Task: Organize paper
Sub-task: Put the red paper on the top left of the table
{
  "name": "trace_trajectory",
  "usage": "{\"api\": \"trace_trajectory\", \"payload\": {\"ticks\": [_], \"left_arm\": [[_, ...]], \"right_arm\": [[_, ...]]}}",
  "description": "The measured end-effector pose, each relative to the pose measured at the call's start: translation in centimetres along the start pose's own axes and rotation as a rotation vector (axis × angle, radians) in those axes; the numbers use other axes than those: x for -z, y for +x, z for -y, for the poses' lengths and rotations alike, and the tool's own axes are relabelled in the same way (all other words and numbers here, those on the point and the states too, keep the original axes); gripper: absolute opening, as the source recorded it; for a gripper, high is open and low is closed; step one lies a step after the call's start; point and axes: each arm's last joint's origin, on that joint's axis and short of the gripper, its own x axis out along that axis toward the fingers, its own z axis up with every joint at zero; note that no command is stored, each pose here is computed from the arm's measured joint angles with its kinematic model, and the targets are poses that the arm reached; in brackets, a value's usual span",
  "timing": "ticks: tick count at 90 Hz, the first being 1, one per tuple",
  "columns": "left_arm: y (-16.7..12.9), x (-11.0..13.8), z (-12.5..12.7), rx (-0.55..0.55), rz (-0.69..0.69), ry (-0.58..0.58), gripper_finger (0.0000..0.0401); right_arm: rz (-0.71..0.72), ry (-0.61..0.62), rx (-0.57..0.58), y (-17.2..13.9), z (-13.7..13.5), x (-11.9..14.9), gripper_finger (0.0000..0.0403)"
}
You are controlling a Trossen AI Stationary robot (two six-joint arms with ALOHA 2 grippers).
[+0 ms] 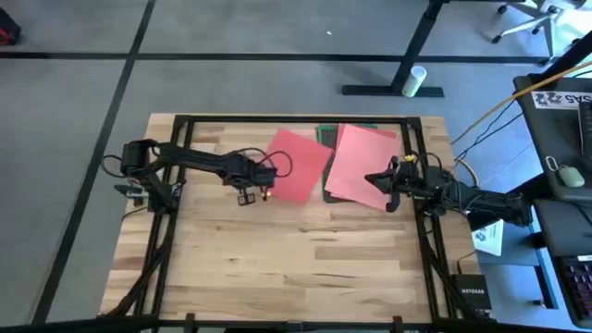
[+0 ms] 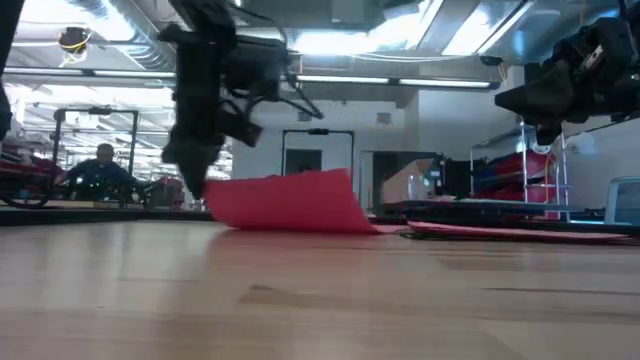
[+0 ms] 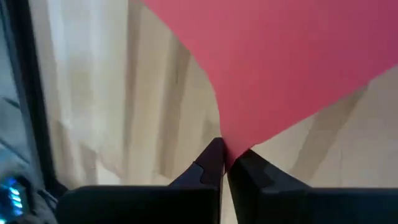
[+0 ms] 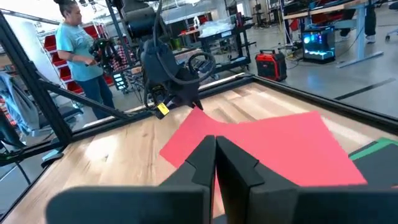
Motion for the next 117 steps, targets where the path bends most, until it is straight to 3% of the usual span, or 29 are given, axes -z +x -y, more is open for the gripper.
{"api": "trace_trajectory", "payload": {"ticks": [16, 54, 83, 103, 117], "left_arm": [[0.4, 3.2, 0.0, 0.111, -0.054, -0.163, 0.0], [0.5, 8.0, 0.9, 0.222, 0.026, -0.586, 0.0], [0.5, 11.4, 2.2, 0.263, 0.016, -0.806, 0.0], [0.3, 13.5, 2.6, 0.217, 0.091, -0.972, 0.0], [-0.3, 13.3, 3.1, 0.289, 0.179, -1.004, 0.0]], "right_arm": [[0.0, 0.0, 0.0, 0.0, 0.0, 0.0, 0.0001], [0.02, -0.057, 0.037, 0.0, 0.1, -0.1, 0.0001], [0.066, -0.107, 0.031, 0.0, 0.0, -0.5, 0.0001], [0.066, -0.135, 0.032, 0.0, 0.0, -0.5, 0.0001], [0.065, -0.155, 0.033, 0.0, 0.0, -0.5, 0.0001]]}}
